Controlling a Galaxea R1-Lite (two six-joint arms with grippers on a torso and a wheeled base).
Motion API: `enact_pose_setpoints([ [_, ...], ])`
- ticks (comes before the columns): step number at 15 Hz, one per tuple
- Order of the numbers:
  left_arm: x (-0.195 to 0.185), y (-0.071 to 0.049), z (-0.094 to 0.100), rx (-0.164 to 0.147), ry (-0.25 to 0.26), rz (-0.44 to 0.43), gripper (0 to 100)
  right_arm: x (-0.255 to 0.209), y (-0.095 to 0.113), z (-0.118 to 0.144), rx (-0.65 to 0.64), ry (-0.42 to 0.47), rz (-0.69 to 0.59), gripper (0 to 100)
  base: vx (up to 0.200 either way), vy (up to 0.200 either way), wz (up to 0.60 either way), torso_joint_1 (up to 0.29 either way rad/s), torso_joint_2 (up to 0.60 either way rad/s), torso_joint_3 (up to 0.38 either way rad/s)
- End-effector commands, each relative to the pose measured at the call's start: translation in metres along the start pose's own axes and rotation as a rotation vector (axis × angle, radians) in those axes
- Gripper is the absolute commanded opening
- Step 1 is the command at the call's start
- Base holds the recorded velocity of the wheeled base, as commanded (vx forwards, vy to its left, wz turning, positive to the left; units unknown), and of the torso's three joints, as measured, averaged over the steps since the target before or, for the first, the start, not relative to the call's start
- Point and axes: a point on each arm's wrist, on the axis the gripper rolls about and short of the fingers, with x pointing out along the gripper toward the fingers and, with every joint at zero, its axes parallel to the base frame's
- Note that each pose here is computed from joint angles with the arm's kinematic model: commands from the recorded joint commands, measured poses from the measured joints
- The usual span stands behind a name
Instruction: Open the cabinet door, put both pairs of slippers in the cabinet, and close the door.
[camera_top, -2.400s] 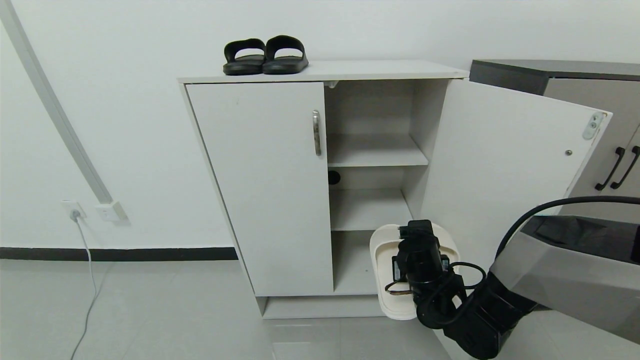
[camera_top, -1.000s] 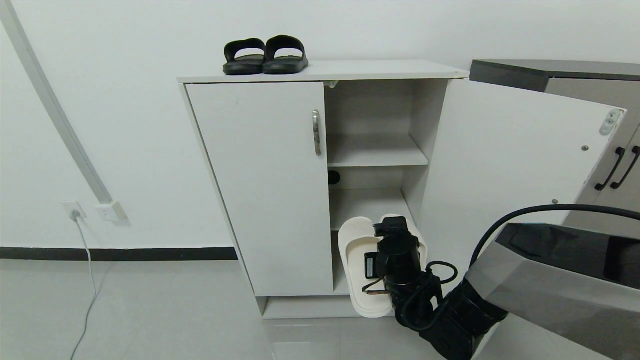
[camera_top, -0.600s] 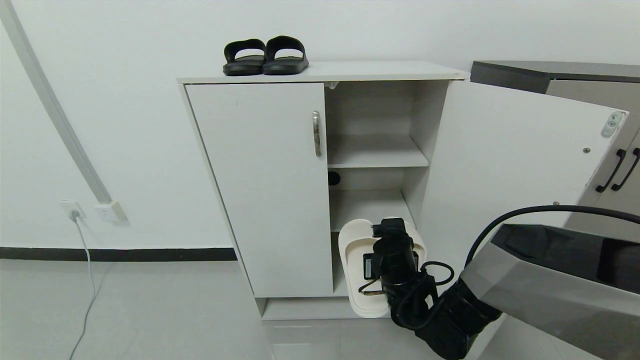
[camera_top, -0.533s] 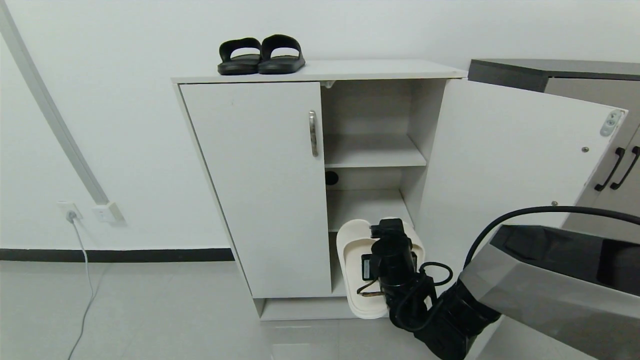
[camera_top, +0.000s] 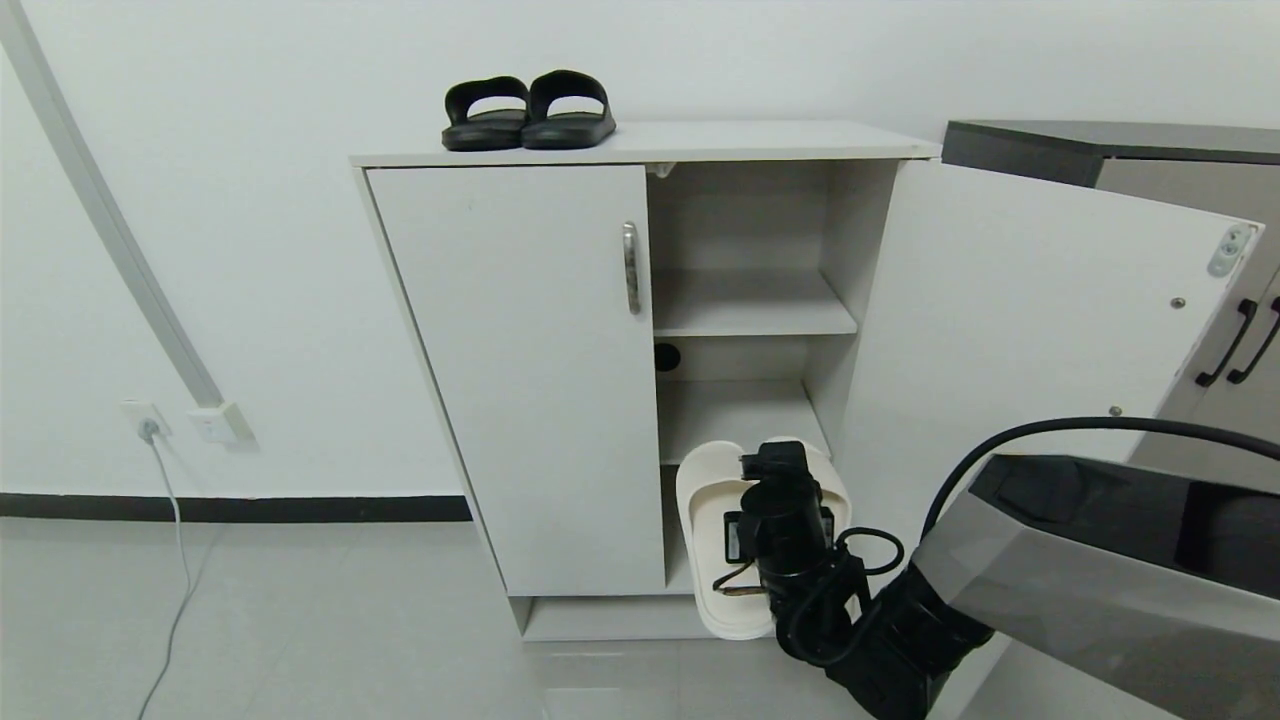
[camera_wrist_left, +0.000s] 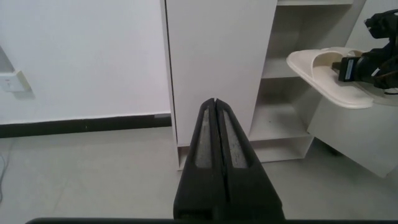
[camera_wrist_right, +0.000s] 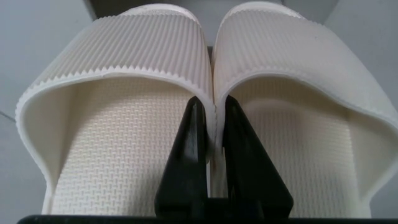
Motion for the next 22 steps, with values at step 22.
enact_pose_setpoints([
  [22,0.000,0.000,0.000,0.000,0.003,0.001,0,0.037,-0.001,-0.040,-0.001,-0.152,-0.028,0,0.000,0.000,0.00,0.002,0.00,-0.102],
])
